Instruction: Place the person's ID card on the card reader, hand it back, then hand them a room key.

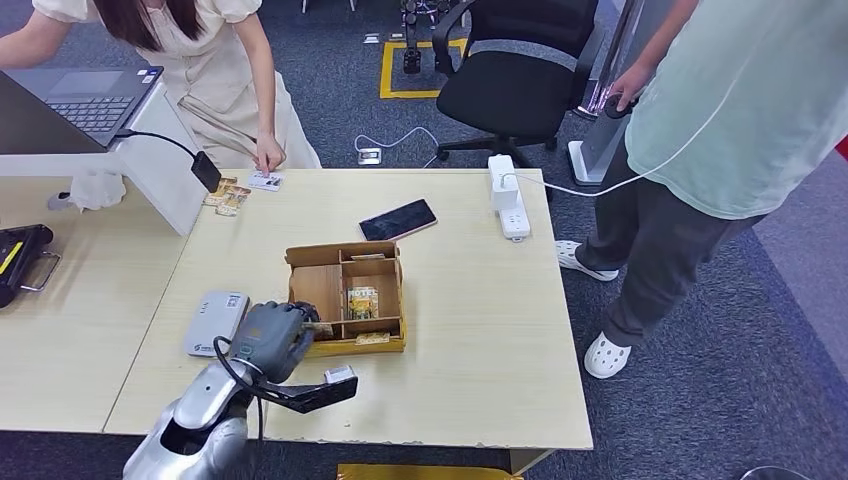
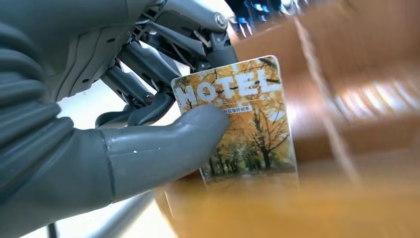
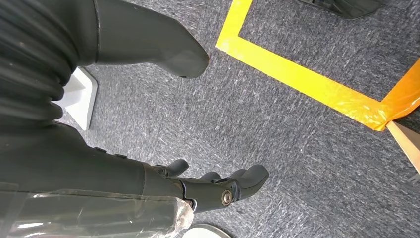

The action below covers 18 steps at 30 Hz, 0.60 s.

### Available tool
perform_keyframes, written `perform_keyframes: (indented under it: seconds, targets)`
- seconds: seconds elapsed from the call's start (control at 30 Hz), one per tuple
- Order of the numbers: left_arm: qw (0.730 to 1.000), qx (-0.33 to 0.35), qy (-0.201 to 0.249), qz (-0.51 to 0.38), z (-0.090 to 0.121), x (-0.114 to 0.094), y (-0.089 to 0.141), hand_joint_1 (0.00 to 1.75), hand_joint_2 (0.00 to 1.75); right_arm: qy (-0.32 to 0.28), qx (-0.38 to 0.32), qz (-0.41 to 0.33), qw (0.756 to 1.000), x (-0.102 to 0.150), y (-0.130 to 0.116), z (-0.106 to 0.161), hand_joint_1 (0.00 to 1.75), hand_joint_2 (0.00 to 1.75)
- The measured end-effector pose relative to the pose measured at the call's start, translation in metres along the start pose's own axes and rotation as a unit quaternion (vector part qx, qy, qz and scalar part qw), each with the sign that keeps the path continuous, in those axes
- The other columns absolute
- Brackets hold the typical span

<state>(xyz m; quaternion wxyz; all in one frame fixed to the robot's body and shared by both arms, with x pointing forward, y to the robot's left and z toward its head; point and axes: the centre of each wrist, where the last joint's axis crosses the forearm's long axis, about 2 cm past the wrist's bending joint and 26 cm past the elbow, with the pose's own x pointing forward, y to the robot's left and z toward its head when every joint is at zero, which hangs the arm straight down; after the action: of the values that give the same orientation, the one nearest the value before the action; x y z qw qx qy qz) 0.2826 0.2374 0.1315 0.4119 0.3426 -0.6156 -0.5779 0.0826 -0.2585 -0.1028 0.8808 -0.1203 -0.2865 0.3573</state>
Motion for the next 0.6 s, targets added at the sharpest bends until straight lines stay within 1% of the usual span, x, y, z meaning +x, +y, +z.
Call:
perform_keyframes:
  seconds: [0.07,0.2,0.27,0.43,0.6]
  targets:
    - [1.000,0.026,0.013,-0.003,-0.004,-0.017,0.020,1.75,1.75,0.000,0.000,-0.001,1.000,0.000,0.000,0.000,0.00,1.75]
    - [0.995,0.087,0.044,-0.016,-0.010,-0.056,0.070,1.75,1.75,0.002,0.000,-0.003,1.000,-0.002,0.001,0.001,0.00,1.75]
    - [0.992,0.109,0.054,-0.024,-0.010,-0.067,0.088,1.75,1.75,0.002,0.000,-0.003,1.000,-0.002,0.001,0.001,0.00,1.75]
    - [0.988,0.136,0.063,-0.032,-0.008,-0.074,0.106,1.75,1.75,0.000,0.000,-0.003,1.000,-0.002,0.001,0.001,0.00,1.75]
    - [0.982,0.160,0.094,-0.044,-0.013,-0.080,0.122,1.75,1.75,-0.001,0.001,-0.001,1.000,-0.001,0.000,0.000,0.00,1.75]
